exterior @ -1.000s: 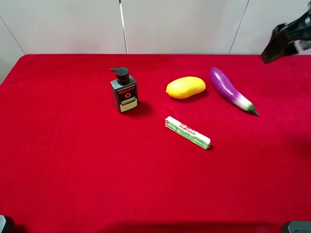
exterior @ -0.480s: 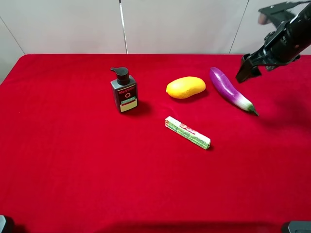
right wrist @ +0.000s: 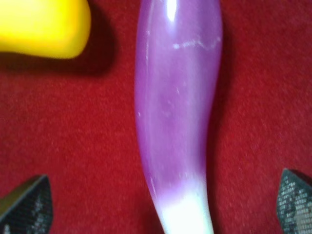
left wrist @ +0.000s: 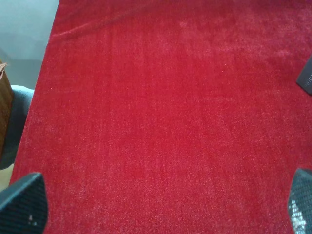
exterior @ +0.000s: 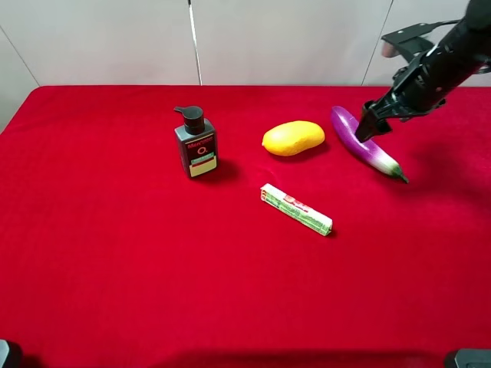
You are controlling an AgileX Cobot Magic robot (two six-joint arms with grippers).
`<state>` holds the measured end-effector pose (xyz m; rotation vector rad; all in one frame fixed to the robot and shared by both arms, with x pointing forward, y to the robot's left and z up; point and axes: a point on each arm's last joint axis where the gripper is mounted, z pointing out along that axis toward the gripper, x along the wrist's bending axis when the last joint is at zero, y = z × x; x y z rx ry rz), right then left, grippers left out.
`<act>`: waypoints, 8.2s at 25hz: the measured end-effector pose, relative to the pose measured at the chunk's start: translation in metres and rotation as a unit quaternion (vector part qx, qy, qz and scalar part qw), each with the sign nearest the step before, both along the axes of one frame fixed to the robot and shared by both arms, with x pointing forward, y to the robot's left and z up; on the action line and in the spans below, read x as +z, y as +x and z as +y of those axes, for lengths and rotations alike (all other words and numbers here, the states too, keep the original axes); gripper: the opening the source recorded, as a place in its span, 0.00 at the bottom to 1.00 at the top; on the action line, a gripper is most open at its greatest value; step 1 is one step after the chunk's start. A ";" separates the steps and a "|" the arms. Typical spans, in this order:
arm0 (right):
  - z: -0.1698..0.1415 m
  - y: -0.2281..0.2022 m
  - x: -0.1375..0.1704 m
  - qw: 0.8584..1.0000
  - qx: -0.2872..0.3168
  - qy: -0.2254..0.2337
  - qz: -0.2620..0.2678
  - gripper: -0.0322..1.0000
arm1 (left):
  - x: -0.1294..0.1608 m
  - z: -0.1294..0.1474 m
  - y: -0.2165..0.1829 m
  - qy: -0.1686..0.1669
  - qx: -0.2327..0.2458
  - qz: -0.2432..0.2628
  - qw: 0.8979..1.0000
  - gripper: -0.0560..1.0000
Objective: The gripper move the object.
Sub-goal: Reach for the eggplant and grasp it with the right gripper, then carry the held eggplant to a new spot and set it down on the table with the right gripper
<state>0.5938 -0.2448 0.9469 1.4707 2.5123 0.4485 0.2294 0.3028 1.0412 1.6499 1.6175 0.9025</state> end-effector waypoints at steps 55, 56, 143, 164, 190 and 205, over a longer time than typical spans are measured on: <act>0.020 0.044 -0.065 0.999 0.024 -0.021 0.019 0.41 | 0.000 0.000 0.000 0.000 0.000 0.000 1.000 0.98; 0.020 0.044 -0.065 0.999 0.025 -0.021 0.020 0.41 | 0.000 0.000 0.000 0.000 0.000 0.000 1.000 0.98; 0.303 -0.119 0.085 0.985 0.129 0.061 0.100 0.41 | 0.000 0.000 0.000 0.000 0.000 0.000 1.000 0.98; 0.367 -0.096 0.002 0.984 0.142 0.093 0.050 0.41 | 0.000 0.000 0.000 0.000 0.000 0.000 1.000 0.98; 0.376 -0.089 -0.044 0.985 0.147 0.083 0.034 0.41 | 0.000 0.000 0.000 0.000 0.000 0.000 1.000 0.98; 0.381 -0.099 -0.048 0.984 0.160 0.075 0.035 0.41 | 0.000 0.000 0.000 0.000 0.000 0.000 1.000 0.98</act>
